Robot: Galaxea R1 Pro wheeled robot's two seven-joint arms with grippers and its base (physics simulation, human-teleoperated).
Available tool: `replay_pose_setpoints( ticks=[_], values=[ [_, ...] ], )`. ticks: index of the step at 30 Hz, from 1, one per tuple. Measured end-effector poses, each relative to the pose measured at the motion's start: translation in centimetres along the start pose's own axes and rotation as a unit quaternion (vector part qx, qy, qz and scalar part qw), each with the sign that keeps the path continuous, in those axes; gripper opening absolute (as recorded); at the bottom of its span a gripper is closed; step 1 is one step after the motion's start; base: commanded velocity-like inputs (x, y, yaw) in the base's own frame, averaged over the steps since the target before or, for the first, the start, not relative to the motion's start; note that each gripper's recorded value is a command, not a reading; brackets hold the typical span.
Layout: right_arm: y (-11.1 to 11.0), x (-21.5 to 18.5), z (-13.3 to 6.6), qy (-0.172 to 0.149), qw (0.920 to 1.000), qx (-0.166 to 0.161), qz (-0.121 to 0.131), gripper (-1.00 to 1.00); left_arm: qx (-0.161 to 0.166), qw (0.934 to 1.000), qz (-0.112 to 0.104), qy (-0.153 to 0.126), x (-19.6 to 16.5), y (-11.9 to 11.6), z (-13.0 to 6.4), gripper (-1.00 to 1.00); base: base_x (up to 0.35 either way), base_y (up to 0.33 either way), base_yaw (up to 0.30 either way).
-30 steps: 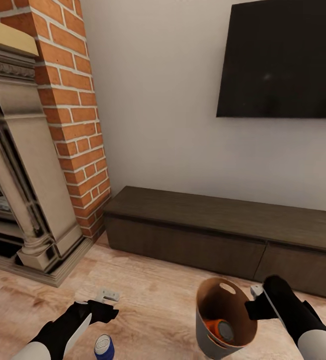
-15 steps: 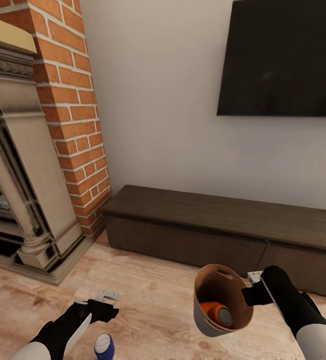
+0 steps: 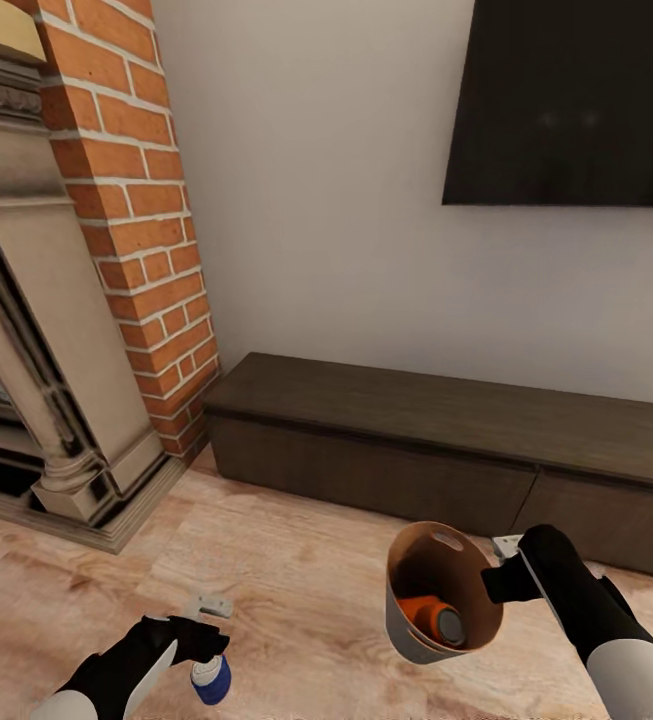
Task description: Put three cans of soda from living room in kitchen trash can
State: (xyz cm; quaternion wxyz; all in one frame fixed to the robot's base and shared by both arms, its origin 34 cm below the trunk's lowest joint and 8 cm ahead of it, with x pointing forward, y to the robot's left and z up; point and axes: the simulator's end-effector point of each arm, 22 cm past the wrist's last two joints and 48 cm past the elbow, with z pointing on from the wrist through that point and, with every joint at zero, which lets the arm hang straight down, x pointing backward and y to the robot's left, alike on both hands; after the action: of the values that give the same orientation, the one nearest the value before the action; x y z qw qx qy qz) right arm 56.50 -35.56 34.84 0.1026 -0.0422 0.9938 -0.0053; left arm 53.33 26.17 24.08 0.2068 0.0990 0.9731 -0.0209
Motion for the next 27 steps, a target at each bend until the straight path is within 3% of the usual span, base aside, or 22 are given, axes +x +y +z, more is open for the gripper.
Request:
replay_pose_setpoints(
  ticks=[6, 12, 27],
  values=[
    [1.4, -1.0, 0.3, -0.007, 0.9995, -0.024, 0.021, -1.0, 0.001, 1.0, -0.001, 0.005, 0.6, 0.0, 0.5, 1.0, 0.0, 0.0, 0.0],
    [1.3, -1.4, 0.2, -0.01, 0.9994, -0.022, 0.024, -1.0, 0.002, 0.9999, 0.001, -0.011, -0.1, -0.1, 0.5, 1.0, 0.002, 0.0, 0.0],
    [1.6, -1.4, 0.2, -0.01, 0.9994, -0.024, 0.024, -1.0, 0.004, 0.9999, 0.002, -0.015, -0.2, -0.2, 0.5, 1.0, 0.098, 0.027, 0.0]
  ],
)
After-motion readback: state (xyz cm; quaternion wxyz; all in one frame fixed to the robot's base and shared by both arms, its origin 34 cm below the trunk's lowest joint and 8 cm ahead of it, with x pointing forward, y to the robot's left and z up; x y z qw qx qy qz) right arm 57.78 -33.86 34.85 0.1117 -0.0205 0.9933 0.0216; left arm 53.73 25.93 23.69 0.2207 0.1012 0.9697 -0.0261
